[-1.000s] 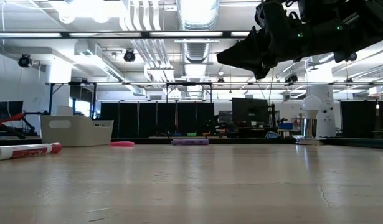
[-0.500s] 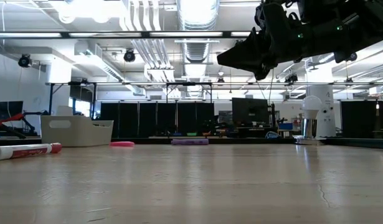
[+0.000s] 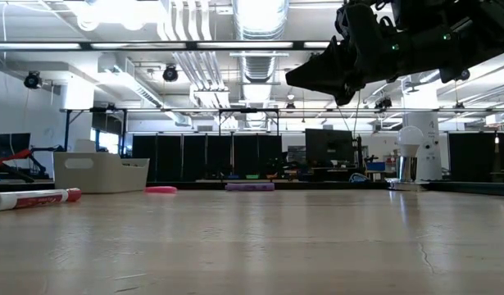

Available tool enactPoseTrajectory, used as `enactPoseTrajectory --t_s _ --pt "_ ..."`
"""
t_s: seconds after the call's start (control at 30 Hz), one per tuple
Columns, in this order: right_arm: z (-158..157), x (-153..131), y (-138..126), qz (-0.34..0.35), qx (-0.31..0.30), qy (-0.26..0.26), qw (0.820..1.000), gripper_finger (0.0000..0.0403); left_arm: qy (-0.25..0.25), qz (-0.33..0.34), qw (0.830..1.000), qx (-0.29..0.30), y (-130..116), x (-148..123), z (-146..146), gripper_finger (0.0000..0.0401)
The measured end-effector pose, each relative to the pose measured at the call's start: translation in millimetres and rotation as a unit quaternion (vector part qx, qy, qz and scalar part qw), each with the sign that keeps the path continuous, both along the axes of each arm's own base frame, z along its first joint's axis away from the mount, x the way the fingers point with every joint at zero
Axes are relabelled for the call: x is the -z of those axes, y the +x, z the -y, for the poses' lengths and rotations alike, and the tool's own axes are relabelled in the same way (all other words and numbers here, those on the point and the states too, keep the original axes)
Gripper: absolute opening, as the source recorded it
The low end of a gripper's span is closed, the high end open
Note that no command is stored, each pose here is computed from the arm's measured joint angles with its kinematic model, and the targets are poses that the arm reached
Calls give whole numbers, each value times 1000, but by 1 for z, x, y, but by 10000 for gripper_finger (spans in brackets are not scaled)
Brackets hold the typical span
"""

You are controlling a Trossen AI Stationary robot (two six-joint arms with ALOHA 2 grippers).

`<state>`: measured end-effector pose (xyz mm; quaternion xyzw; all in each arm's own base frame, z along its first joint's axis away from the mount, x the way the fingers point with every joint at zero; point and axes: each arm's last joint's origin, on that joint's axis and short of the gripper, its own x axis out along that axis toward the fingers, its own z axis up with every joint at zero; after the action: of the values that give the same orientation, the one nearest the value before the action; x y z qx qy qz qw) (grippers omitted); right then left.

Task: Pick & Place Markers
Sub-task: Put the blue highlighter pen into the black bin, then put the pink pen into the gray bin

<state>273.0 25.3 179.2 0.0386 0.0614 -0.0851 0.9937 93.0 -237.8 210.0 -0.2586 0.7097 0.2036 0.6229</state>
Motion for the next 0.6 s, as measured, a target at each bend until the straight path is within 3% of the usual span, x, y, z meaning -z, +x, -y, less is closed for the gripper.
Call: enactPoseTrajectory --t_s 0.17,0.3,0.37,0.47,0.6 --pt "0 0 0 -1 0 0 1000 47 1 13 999 29 -1 -20 -1 138" --pt "0 0 0 -1 1 0 1000 47 14 105 992 75 8 -54 3 141" --pt "0 0 0 -1 1 0 1000 47 21 174 979 105 16 -72 5 141" --pt "0 0 0 -1 1 0 1000 47 70 271 950 135 32 -95 -1 141" --pt "0 0 0 -1 1 0 1000 47 144 320 925 148 58 -113 -26 136"
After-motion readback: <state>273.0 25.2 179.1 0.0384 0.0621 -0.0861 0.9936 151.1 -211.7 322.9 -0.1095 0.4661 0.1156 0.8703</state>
